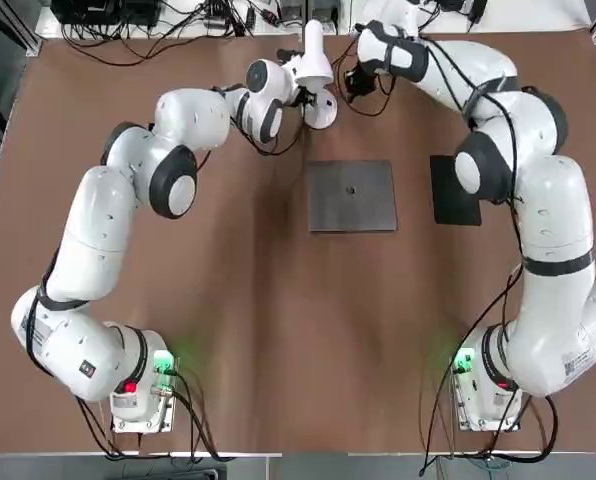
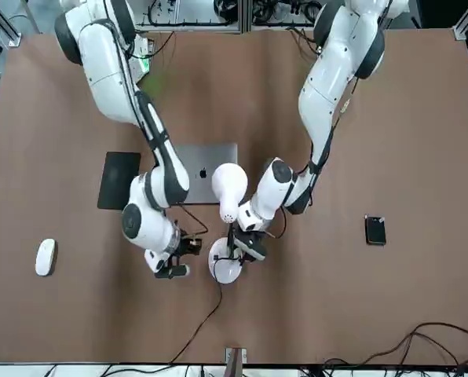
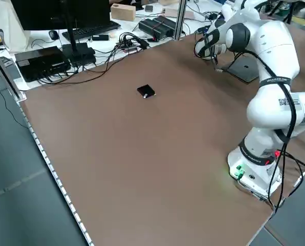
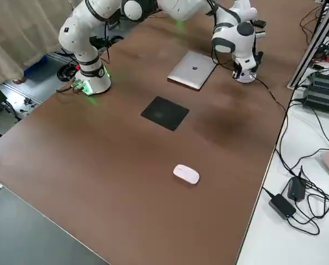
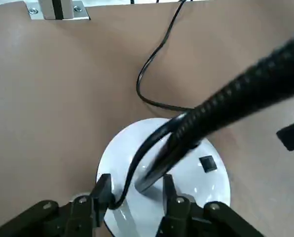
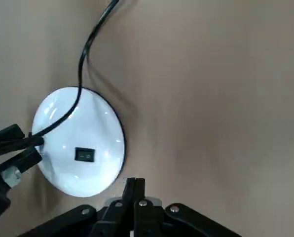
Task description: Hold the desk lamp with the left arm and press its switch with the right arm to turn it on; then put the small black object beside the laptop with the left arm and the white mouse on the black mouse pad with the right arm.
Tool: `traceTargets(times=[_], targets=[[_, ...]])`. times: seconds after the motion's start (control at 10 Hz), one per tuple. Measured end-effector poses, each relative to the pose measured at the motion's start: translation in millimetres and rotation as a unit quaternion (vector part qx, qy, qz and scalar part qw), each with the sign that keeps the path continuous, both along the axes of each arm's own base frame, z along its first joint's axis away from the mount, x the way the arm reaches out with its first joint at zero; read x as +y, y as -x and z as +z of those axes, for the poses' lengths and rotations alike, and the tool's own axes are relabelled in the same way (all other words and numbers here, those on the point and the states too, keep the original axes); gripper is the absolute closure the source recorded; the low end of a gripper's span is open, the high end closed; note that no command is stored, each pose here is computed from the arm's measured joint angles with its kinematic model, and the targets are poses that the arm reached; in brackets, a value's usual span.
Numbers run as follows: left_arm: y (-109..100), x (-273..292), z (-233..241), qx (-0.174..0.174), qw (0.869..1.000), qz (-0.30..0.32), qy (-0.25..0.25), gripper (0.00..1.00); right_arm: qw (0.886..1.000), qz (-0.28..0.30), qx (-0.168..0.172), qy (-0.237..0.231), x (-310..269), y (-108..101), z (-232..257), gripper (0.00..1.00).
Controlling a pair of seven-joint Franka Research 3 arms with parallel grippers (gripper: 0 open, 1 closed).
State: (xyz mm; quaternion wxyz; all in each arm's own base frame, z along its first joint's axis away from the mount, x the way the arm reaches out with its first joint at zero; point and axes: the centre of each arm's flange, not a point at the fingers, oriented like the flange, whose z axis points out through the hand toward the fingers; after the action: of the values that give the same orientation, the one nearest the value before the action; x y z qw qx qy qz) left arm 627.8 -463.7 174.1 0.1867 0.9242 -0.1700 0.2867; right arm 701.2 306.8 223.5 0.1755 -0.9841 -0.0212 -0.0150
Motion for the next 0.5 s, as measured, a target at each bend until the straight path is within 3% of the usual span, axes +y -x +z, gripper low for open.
traceTargets(times=[0.2, 0.3, 0.5], targets=[[-0.5, -0.4, -0.2, -0.004, 1.0, 0.001, 0.003, 0.63, 1.0, 0.001, 0.0, 0.0, 0.6, 0.3, 0.0, 0.99], [-0.2, -1.8, 0.9, -0.006, 1.0, 0.0, 0.004, 0.76, 1.0, 0.001, 0.0, -0.001, 0.8, 0.4, 0.0, 0.99], [0.1, -2.3, 0.9, -0.006, 1.0, 0.0, 0.004, 0.77, 1.0, 0.002, 0.0, 0.0, 0.8, 0.4, 0.0, 0.99]])
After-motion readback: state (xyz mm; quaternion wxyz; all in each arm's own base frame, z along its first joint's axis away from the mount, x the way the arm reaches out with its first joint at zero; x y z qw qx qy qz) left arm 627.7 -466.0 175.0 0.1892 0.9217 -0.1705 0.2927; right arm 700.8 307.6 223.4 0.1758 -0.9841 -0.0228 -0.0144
